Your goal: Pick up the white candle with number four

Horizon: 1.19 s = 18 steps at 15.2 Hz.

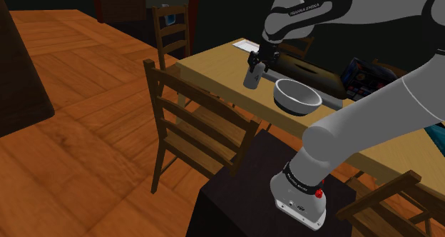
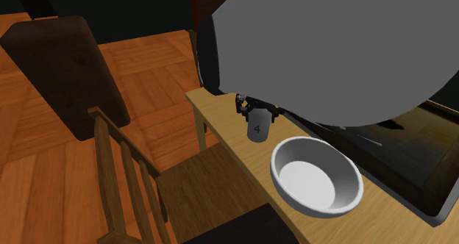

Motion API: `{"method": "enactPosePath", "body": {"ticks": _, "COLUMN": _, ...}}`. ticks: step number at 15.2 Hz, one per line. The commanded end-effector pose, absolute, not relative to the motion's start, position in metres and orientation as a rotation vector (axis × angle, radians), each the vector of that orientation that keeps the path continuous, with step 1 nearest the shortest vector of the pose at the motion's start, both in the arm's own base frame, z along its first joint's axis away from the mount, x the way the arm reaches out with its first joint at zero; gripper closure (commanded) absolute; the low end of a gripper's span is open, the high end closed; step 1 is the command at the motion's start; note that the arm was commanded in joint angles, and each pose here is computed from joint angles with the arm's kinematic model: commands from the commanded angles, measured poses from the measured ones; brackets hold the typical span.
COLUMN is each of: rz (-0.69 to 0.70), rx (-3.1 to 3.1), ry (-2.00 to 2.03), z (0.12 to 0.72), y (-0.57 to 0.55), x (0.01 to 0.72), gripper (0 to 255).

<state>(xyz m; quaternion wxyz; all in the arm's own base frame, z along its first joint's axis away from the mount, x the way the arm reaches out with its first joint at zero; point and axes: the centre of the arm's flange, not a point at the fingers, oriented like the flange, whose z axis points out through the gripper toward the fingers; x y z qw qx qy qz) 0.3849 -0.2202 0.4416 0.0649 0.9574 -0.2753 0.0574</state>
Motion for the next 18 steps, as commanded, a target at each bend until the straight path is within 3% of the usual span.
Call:
{"method": "enactPosePath", "body": {"ticks": 1, "rz": 0.170, "rx": 2.890, "ry": -0.831, "z": 0.441, "y": -0.220, "x": 0.385, "gripper": 255}}
{"method": "enactPosePath", "body": {"ticks": 6, "rz": 0.170, "rx": 2.890, "ry": -0.831, "z": 0.441, "y": -0.220, "x": 0.385, "gripper": 255}}
{"method": "enactPosePath", "body": {"ticks": 18, "rz": 0.170, "rx": 2.890, "ry": -0.831, "z": 0.504, "y": -0.220, "x": 0.385, "gripper": 255}}
